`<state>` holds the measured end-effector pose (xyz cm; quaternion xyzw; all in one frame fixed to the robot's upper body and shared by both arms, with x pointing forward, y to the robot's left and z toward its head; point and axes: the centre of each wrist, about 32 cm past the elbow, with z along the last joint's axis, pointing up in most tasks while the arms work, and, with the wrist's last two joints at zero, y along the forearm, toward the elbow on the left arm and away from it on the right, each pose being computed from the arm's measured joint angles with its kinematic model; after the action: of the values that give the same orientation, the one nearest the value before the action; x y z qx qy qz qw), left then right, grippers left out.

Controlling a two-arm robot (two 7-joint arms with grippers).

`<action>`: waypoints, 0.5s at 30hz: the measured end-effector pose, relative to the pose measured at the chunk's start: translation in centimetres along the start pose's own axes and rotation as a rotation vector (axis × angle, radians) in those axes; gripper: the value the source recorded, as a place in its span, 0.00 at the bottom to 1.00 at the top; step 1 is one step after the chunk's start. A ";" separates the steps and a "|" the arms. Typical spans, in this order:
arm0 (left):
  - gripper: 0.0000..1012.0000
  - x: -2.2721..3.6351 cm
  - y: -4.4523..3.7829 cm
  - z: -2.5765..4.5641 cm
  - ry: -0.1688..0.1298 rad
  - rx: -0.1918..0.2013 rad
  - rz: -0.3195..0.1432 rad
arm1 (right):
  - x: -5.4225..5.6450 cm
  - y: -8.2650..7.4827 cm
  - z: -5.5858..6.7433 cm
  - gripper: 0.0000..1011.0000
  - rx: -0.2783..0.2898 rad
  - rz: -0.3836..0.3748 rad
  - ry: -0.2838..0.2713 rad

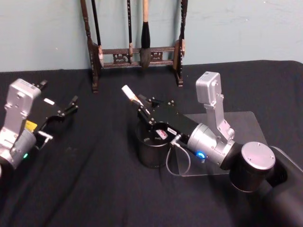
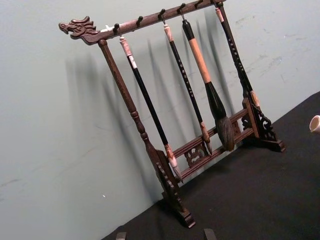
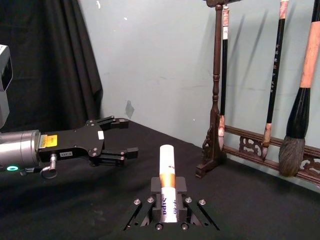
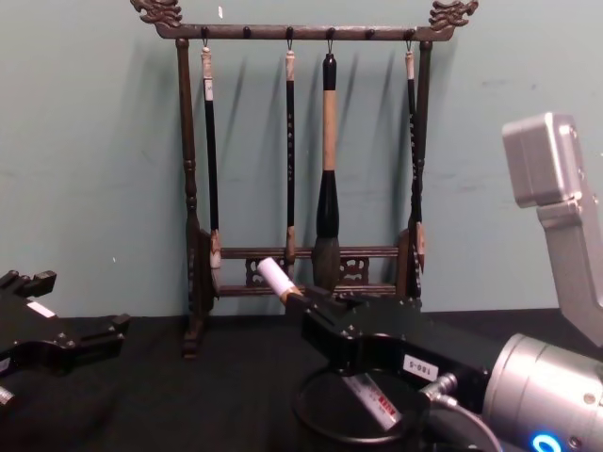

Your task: Pick up the water-based marker from the table and place it into the pen holder.

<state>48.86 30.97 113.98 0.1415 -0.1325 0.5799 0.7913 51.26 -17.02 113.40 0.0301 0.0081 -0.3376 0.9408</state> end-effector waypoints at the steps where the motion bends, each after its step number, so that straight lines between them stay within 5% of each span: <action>1: 0.99 0.00 0.00 0.00 0.000 0.000 0.000 | 0.0 0.0 0.0 0.17 0.000 0.000 0.000; 7: 0.99 0.00 0.00 0.00 0.000 0.000 0.000 | 0.0 0.0 0.0 0.17 0.000 0.000 0.000; 15: 0.99 0.00 0.00 0.00 0.000 0.000 0.000 | 0.0 0.0 0.0 0.39 0.001 -0.001 0.002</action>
<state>48.86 30.97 113.98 0.1414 -0.1325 0.5799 0.7913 51.25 -17.05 113.39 0.0308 0.0087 -0.3379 0.9406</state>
